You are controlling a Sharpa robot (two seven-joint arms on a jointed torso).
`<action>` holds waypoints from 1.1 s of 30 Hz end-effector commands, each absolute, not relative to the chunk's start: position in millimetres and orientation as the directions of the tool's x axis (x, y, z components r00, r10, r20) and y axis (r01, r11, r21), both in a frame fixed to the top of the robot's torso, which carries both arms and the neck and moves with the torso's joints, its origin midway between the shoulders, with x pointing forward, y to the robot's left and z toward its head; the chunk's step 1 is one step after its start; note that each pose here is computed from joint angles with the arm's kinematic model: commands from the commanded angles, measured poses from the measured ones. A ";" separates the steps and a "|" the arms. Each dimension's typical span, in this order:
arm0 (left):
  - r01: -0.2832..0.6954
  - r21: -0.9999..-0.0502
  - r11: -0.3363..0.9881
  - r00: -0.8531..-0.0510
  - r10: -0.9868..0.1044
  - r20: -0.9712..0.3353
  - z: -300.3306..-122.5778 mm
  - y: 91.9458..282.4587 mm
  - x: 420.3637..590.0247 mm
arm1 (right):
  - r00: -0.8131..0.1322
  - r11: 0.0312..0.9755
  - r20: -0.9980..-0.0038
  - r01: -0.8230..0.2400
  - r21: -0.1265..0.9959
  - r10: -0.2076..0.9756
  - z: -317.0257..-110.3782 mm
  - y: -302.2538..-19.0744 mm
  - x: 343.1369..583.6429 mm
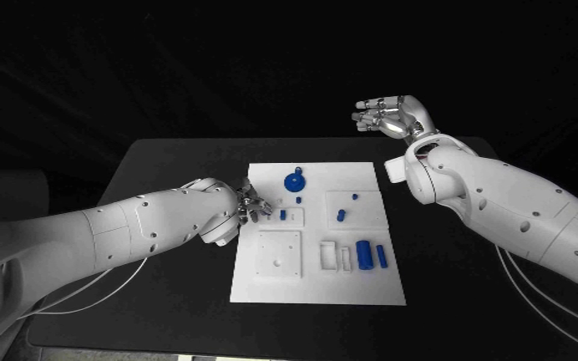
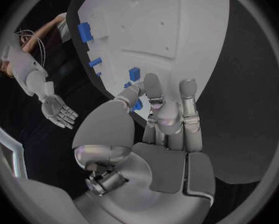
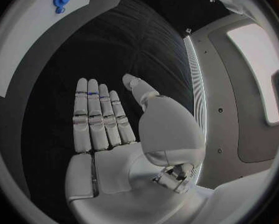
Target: Assemble the parts on the task board
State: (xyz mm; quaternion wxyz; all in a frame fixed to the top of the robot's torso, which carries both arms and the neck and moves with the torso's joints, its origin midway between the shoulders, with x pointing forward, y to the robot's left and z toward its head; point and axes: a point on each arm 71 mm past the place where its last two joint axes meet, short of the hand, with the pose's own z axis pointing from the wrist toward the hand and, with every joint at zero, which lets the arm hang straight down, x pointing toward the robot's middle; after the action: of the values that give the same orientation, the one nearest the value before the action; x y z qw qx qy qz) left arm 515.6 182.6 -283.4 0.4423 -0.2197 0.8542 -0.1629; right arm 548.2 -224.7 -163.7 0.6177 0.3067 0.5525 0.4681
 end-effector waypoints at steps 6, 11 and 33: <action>-0.190 -0.452 0.872 -0.556 -0.475 -0.682 -288.3 178.3 512.8 | -0.067 0.363 -0.389 -0.244 0.899 0.919 -163.5 -222.8 547.4; -0.184 -0.447 0.875 -0.564 -0.466 -0.681 -290.0 177.2 512.0 | -0.068 0.363 -0.389 -0.244 0.900 0.919 -163.6 -222.6 547.4; -0.182 -0.424 0.887 -0.588 -0.444 -0.676 -292.7 179.4 512.7 | -0.070 0.362 -0.388 -0.243 0.900 0.919 -163.8 -222.6 547.5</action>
State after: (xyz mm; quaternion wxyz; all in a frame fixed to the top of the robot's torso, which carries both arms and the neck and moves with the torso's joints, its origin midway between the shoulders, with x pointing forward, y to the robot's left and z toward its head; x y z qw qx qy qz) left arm 515.4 179.8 -287.8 0.4307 -0.1881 0.8677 -0.1621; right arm 547.9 -224.3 -163.8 0.6144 0.3093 0.5527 0.4704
